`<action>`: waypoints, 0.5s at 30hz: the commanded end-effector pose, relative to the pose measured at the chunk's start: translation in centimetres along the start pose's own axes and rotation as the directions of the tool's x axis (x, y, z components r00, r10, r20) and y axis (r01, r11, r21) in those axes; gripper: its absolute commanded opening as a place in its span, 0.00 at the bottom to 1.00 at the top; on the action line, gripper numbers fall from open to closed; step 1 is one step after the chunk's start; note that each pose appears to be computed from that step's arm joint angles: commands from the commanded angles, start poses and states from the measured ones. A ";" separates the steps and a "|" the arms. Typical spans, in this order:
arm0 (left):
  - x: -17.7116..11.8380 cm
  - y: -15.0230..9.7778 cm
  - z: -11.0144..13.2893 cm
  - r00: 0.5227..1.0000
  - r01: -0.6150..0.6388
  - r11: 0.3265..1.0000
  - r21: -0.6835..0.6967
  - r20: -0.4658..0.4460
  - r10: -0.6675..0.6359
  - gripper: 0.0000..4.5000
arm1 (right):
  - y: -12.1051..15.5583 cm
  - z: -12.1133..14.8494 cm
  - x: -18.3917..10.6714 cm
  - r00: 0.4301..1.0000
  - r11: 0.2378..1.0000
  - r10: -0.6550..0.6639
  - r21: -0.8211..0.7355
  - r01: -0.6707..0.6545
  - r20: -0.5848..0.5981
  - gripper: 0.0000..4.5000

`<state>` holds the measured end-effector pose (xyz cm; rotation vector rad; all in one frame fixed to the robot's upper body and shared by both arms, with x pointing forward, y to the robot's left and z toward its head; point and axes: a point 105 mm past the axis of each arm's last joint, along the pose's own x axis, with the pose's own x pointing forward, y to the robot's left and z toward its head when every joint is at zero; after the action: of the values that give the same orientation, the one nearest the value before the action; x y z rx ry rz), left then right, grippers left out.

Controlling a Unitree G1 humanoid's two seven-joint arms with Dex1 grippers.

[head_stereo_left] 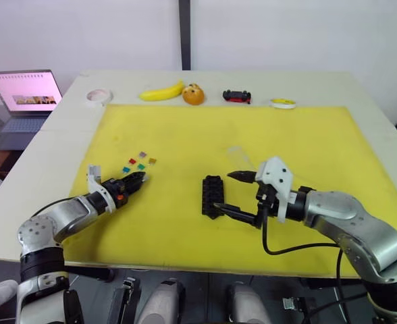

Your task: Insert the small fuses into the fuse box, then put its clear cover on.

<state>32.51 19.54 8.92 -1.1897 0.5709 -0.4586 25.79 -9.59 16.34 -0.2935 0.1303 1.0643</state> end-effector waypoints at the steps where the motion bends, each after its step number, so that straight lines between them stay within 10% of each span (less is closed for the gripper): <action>1: 0.3 1.8 -1.8 0.996 -0.063 0.997 -0.044 -0.059 0.061 0.40 | 0.4 1.1 -0.4 1.000 0.999 0.004 -0.038 -0.003 0.031 1.00; 15: 0.3 2.8 -1.5 0.994 -0.093 0.994 -0.061 -0.058 0.089 0.40 | 0.4 1.0 -0.5 1.000 0.999 -0.001 -0.036 0.002 0.023 1.00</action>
<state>32.61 19.56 8.52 -1.1950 0.5835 -0.4499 25.65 -9.65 16.18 -0.2931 0.1402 1.0632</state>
